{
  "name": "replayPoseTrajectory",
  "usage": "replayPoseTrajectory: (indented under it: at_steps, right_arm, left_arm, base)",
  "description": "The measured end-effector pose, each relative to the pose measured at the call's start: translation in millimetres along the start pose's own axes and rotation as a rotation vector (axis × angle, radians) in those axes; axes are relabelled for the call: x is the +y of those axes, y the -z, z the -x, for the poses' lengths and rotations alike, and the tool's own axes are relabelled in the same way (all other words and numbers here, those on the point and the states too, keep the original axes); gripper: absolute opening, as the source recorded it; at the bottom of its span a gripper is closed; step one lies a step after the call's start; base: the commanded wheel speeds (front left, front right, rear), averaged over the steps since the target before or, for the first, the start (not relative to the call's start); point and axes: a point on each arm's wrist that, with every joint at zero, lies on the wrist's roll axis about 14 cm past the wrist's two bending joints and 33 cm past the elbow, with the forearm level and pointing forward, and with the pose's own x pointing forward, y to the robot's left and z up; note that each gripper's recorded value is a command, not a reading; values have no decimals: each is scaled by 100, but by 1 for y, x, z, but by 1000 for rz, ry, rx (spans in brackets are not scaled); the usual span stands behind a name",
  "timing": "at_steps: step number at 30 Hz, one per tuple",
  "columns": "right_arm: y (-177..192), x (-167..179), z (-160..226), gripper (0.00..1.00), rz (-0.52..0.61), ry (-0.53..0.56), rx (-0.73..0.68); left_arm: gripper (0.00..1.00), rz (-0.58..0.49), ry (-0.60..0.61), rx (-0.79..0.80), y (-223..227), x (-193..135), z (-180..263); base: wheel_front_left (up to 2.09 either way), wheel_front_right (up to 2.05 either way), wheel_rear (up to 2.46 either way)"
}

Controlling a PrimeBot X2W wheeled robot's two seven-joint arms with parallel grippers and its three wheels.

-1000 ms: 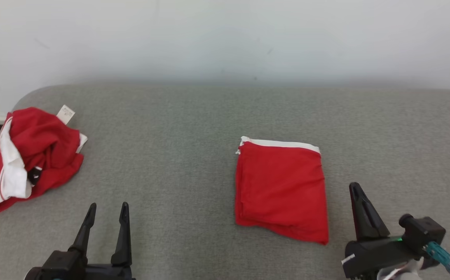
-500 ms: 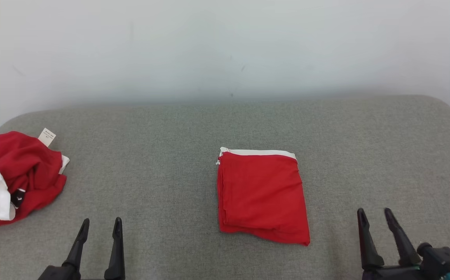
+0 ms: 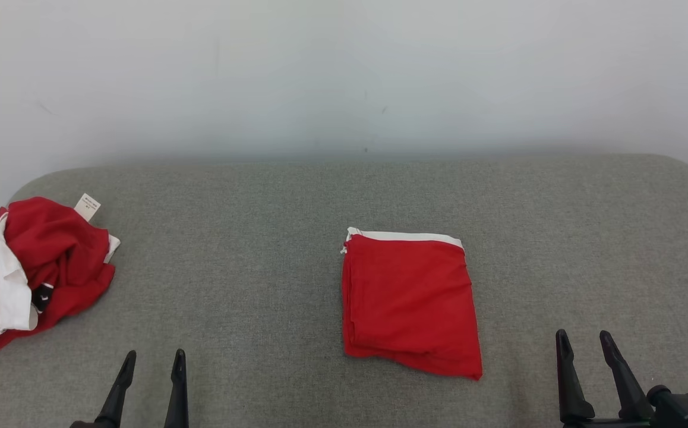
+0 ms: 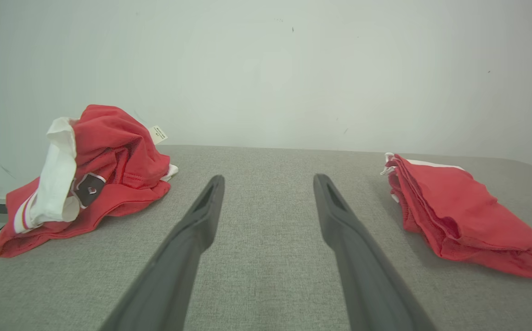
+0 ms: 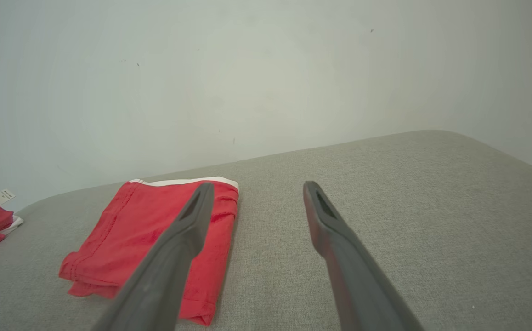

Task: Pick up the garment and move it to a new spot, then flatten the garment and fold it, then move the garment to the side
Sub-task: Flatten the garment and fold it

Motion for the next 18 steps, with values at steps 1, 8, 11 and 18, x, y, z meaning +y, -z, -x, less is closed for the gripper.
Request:
replayPoseTrajectory:
  at_steps: [1,8,11,18]
  right_arm:
    - [-1,0,0,100,2,0,-1]
    - [1,2,-2,100,14,-11,4]
    - [3,3,-1,100,18,-14,10]
    - [5,4,0,100,29,-19,18]
  left_arm:
    - [100,0,-3,-1,0,1,1]
    - [100,-6,-17,3,1,5,7]
    - [100,-7,-21,0,-1,6,7]
    - [100,-7,-20,-2,-1,5,7]
  base:
    - [0,0,0]
    - [0,0,0]
    - [0,0,0]
    - [0,0,0]
